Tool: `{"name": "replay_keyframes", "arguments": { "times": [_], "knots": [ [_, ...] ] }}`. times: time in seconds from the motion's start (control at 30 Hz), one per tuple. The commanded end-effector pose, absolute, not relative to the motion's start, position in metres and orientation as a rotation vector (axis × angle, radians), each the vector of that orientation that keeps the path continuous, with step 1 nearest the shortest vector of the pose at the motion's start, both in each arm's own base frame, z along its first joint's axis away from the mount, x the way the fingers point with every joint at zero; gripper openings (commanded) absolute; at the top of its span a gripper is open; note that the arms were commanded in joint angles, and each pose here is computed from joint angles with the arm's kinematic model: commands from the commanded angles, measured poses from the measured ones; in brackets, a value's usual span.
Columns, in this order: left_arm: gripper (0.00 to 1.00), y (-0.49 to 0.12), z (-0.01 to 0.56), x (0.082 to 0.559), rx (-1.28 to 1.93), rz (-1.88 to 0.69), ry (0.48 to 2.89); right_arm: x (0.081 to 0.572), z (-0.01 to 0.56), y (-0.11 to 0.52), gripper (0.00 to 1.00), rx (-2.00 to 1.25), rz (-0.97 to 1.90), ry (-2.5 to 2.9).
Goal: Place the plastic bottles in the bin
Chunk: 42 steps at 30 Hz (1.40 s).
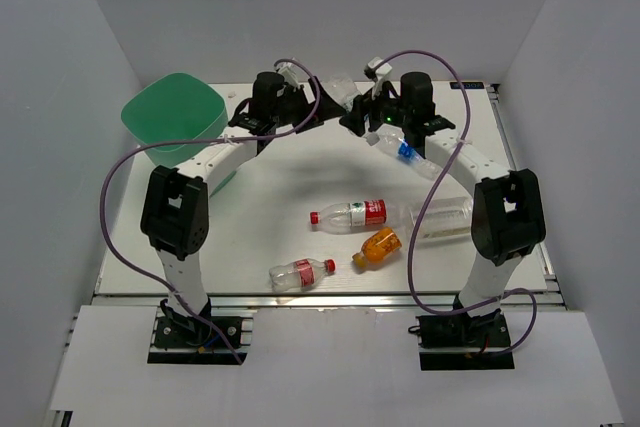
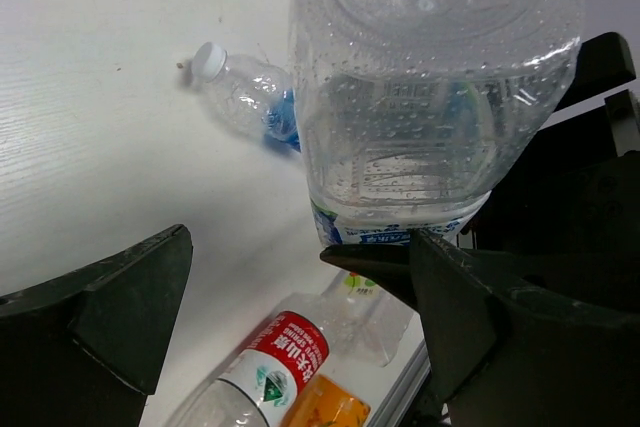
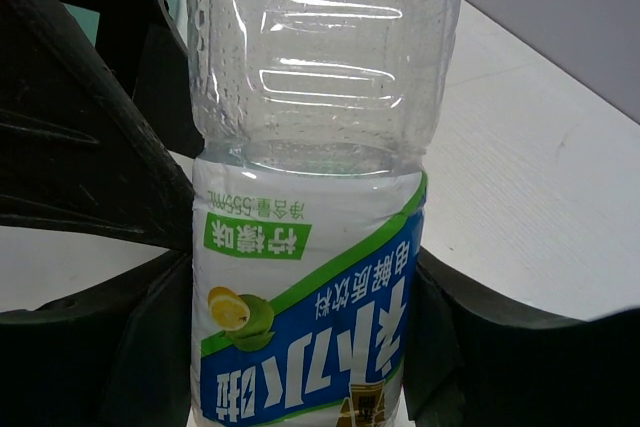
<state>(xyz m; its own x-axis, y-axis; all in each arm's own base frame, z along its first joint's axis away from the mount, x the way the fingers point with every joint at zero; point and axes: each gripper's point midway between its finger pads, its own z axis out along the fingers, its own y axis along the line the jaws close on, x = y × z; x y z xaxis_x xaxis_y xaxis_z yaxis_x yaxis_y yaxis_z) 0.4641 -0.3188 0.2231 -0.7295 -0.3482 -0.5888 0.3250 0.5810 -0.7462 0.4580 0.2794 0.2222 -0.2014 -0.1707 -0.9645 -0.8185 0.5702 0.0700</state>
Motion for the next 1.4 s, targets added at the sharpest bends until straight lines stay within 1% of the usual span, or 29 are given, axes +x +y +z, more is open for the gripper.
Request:
{"name": "replay_keyframes", "arguments": {
  "times": [0.0, 0.07, 0.17, 0.3, 0.4, 0.53, 0.73, 0.8, 0.93, 1.0, 1.03, 1.07, 1.1, 1.13, 1.17, 1.23, 1.3, 1.37],
  "knots": [
    [0.98, -0.316, 0.294, 0.475, -0.075, -1.154, 1.855, 0.404, 0.259, 0.329, 0.45, -0.971, 0.999, 1.535],
    [0.98, -0.319, 0.293, 0.477, -0.072, -1.174, 1.844, 0.398, 0.257, 0.334, 0.46, -0.970, 1.002, 1.568],
    [0.98, -0.326, 0.308, 0.471, -0.025, -1.231, 1.783, 0.401, 0.251, 0.336, 0.46, -0.923, 1.019, 1.632],
    [0.98, -0.318, 0.314, 0.469, -0.019, -1.178, 1.762, 0.405, 0.253, 0.340, 0.46, -0.861, 1.072, 1.684],
    [0.98, -0.305, 0.326, 0.467, -0.037, -1.113, 1.721, 0.413, 0.253, 0.339, 0.45, -0.814, 1.052, 1.734],
    [0.98, -0.289, 0.335, 0.468, -0.071, -1.018, 1.692, 0.399, 0.263, 0.342, 0.44, -0.864, 1.114, 1.701],
    [0.98, -0.292, 0.350, 0.462, -0.019, -1.031, 1.665, 0.397, 0.273, 0.335, 0.44, -0.823, 1.082, 1.727],
    [0.98, -0.291, 0.350, 0.463, -0.025, -1.024, 1.672, 0.393, 0.277, 0.336, 0.44, -0.851, 1.083, 1.699],
    [0.98, -0.297, 0.331, 0.476, -0.037, -1.016, 1.734, 0.361, 0.289, 0.346, 0.44, -1.015, 1.140, 1.562],
    [0.98, -0.302, 0.327, 0.477, -0.036, -1.036, 1.741, 0.356, 0.289, 0.349, 0.48, -1.059, 1.116, 1.541],
    [0.95, -0.304, 0.326, 0.477, -0.023, -1.051, 1.741, 0.358, 0.289, 0.349, 0.52, -1.062, 1.074, 1.537],
    [0.86, -0.309, 0.326, 0.473, 0.006, -1.078, 1.741, 0.360, 0.286, 0.349, 0.62, -1.051, 1.054, 1.552],
    [0.67, -0.310, 0.330, 0.472, 0.012, -1.089, 1.731, 0.363, 0.285, 0.348, 0.69, -1.037, 1.040, 1.564],
    [0.55, -0.309, 0.333, 0.472, 0.012, -1.089, 1.726, 0.371, 0.284, 0.345, 0.82, -1.002, 0.994, 1.583],
    [0.43, -0.307, 0.341, 0.468, 0.017, -1.085, 1.712, 0.375, 0.284, 0.343, 0.89, -0.972, 0.976, 1.602],
    [0.24, -0.300, 0.348, 0.466, 0.007, -1.050, 1.705, 0.385, 0.287, 0.337, 0.89, -0.915, 0.917, 1.614],
    [0.19, -0.288, 0.363, 0.461, -0.004, -1.004, 1.672, 0.389, 0.291, 0.335, 0.89, -0.890, 0.896, 1.602],
    [0.18, -0.276, 0.375, 0.461, -0.026, -0.939, 1.646, 0.386, 0.298, 0.331, 0.89, -0.864, 0.901, 1.598]
  ]
}}
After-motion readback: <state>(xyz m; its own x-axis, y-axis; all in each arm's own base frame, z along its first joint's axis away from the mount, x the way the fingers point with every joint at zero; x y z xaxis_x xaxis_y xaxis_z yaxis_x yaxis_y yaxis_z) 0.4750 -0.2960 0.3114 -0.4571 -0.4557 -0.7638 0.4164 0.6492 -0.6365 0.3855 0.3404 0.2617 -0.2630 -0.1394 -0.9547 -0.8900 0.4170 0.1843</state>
